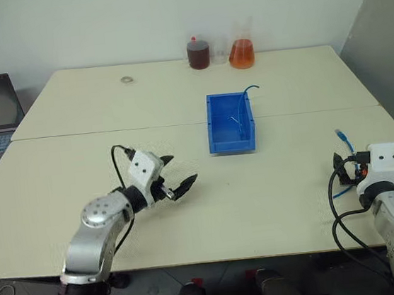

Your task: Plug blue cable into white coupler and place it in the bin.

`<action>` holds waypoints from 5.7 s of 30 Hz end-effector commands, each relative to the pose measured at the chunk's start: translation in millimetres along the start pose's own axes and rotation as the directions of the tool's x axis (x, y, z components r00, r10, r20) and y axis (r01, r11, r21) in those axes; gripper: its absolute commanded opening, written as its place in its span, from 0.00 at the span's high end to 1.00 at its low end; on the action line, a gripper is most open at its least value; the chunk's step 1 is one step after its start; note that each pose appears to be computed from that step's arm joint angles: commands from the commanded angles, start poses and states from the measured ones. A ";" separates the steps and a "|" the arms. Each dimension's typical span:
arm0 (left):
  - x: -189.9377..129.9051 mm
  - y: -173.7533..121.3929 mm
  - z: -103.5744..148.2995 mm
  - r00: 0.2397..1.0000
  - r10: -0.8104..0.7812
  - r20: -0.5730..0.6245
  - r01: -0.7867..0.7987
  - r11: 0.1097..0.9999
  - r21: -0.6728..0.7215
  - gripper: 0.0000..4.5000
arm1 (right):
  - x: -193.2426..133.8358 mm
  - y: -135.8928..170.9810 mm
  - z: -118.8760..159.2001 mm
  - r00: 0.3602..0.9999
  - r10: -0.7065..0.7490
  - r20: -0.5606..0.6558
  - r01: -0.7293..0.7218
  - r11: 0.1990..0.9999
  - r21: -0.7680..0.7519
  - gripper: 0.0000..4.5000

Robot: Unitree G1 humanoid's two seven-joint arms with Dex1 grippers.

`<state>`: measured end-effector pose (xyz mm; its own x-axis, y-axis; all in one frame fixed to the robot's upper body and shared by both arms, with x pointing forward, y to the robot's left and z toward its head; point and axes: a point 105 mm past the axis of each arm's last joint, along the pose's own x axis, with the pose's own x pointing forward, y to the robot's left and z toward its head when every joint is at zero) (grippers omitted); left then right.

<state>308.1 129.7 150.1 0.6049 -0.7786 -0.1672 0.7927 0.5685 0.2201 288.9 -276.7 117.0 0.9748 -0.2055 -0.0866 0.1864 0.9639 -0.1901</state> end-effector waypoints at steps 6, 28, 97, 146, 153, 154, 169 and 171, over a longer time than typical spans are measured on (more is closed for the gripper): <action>38.5 -32.2 43.9 0.915 -0.403 0.027 0.390 0.898 0.204 0.00 | 12.0 -6.1 9.4 0.997 0.075 -0.002 -0.075 0.997 -0.007 0.02; 86.6 -33.7 49.0 0.866 -0.499 0.035 0.466 0.830 0.307 0.00 | 64.3 -40.0 -16.0 0.944 0.312 -0.106 -0.305 0.950 0.073 0.05; -94.3 -71.3 -86.8 0.794 0.587 -0.158 -0.608 0.759 -0.232 0.00 | 3.2 285.9 37.8 0.033 0.986 -0.162 -0.966 -0.010 -0.259 0.46; -5.8 33.7 -92.6 0.808 -0.479 -0.343 0.511 0.860 0.002 0.28 | -60.9 145.5 81.9 0.307 0.950 -0.056 -0.950 0.302 -0.082 0.00; -0.1 35.4 -90.8 0.817 -0.470 -0.334 0.504 0.864 0.017 0.59 | -57.2 147.2 80.3 0.320 0.946 -0.059 -0.946 0.315 -0.081 0.00; -0.2 35.2 -90.7 0.817 -0.471 -0.332 0.504 0.863 0.016 0.64 | -57.3 147.6 80.3 0.317 0.947 -0.059 -0.947 0.312 -0.081 0.00; 13.5 43.5 -44.9 0.902 -0.403 -0.155 0.403 0.915 -0.035 0.95 | -56.6 151.5 96.4 0.309 0.951 0.000 -0.950 0.308 -0.052 0.00; 26.5 41.5 -7.3 0.928 -0.372 -0.016 0.369 0.924 -0.101 0.95 | -59.4 154.4 105.1 0.302 0.952 0.047 -0.953 0.303 -0.020 0.00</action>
<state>351.8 154.4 101.9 0.2302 -0.8854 -0.4037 0.9716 0.2328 0.0433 274.6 -100.7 177.6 0.4711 0.8523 -0.2274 -0.8741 0.4857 0.0095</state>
